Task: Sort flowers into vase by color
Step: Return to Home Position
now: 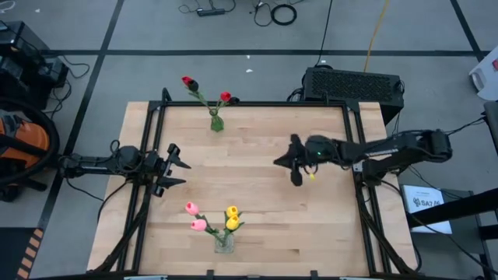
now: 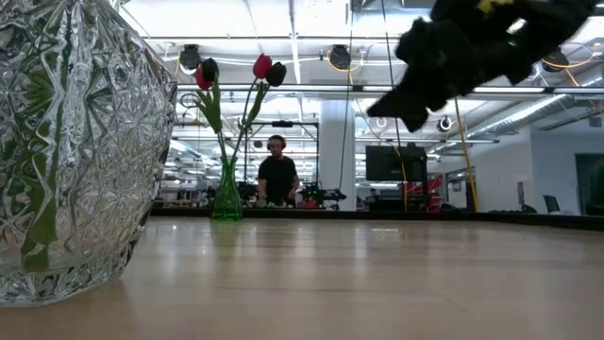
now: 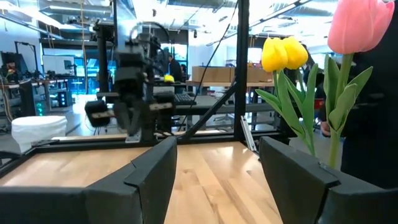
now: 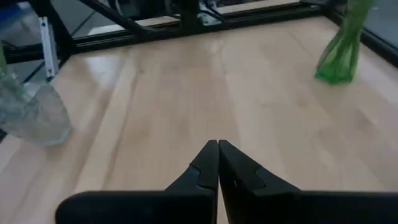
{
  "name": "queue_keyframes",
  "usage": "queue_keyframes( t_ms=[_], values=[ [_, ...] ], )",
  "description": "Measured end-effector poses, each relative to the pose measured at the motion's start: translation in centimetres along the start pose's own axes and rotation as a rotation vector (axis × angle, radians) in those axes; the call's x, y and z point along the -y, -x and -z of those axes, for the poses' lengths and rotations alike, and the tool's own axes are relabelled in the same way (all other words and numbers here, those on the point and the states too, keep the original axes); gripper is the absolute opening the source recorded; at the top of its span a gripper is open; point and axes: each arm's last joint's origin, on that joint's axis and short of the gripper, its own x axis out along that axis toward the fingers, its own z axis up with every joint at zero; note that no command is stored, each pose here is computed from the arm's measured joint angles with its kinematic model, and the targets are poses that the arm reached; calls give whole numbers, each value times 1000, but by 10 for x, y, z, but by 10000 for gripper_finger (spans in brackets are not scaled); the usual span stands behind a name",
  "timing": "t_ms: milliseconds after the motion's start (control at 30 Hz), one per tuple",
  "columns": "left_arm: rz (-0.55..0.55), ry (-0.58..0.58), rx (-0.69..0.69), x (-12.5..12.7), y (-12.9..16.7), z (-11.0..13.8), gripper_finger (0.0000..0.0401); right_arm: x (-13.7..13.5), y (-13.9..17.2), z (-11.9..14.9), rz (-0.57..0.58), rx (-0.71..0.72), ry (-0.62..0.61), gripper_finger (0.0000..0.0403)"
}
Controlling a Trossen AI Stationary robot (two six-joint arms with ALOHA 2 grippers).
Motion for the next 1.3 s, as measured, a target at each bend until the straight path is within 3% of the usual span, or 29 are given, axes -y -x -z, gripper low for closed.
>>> queue_keyframes(
  t_ms=[167, 433, 600, 767, 1300],
  values=[
    [0, 0, 0, 0, 0, 0, 235, -4, 28, 41, 166, -21, -86, 4],
    [0, 0, 0, 0, 0, 0, 235, -7, 85, 80, 88, 177, -129, 4],
    [0, 0, 0, 0, 0, 0, 235, -8, 107, 82, 48, 346, -130, 4],
    [0, 0, 0, 0, 0, 0, 235, -11, 124, 85, -44, 386, -129, 4],
    [0, 1, -1, 0, 0, 0, 235, -10, 125, 95, -39, 306, -152, 4]
  ],
)
